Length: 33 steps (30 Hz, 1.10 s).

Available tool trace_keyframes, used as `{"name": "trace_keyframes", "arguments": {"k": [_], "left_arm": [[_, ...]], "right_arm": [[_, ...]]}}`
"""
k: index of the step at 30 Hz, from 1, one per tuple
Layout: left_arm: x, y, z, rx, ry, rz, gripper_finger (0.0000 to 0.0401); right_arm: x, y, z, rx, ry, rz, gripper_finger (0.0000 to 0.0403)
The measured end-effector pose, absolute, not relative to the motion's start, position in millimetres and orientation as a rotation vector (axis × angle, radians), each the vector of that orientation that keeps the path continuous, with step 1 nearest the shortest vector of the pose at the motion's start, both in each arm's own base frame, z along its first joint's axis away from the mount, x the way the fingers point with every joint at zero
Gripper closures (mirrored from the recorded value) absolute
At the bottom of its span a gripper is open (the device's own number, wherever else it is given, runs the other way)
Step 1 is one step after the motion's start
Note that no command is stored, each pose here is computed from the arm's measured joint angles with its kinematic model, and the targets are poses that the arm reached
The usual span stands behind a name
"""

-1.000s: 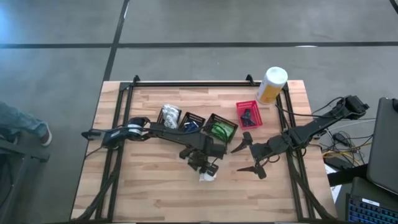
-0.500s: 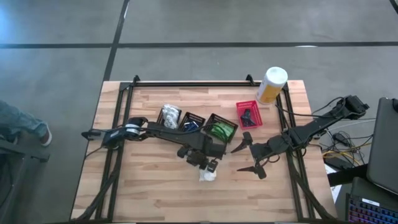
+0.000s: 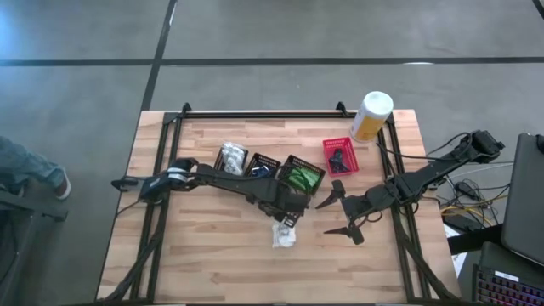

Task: Pick & Place Travel size toiletries
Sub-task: Put the vanity pack into the left black bin

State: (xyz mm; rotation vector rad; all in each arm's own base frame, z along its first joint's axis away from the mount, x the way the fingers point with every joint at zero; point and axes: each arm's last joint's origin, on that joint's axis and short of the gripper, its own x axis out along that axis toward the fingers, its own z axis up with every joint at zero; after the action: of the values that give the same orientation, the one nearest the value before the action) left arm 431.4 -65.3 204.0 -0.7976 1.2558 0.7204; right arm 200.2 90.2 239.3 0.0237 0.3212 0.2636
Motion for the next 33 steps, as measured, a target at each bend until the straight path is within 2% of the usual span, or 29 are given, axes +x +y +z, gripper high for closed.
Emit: {"name": "trace_keyframes", "arguments": {"k": [7, 17, 33], "left_arm": [[433, -66, 203, -0.769, 1.256, 0.683, 0.0275], [429, -64, 181, -0.756, 1.269, 0.683, 0.0275], [433, -67, 183, -0.838, 1.302, 0.587, 0.0275]], "right_arm": [[200, 90, 239, 0.024, 0.321, 0.264, 0.0039], [200, 90, 239, 0.024, 0.321, 0.264, 0.0039], [200, 90, 239, 0.024, 0.321, 0.264, 0.0039]]}}
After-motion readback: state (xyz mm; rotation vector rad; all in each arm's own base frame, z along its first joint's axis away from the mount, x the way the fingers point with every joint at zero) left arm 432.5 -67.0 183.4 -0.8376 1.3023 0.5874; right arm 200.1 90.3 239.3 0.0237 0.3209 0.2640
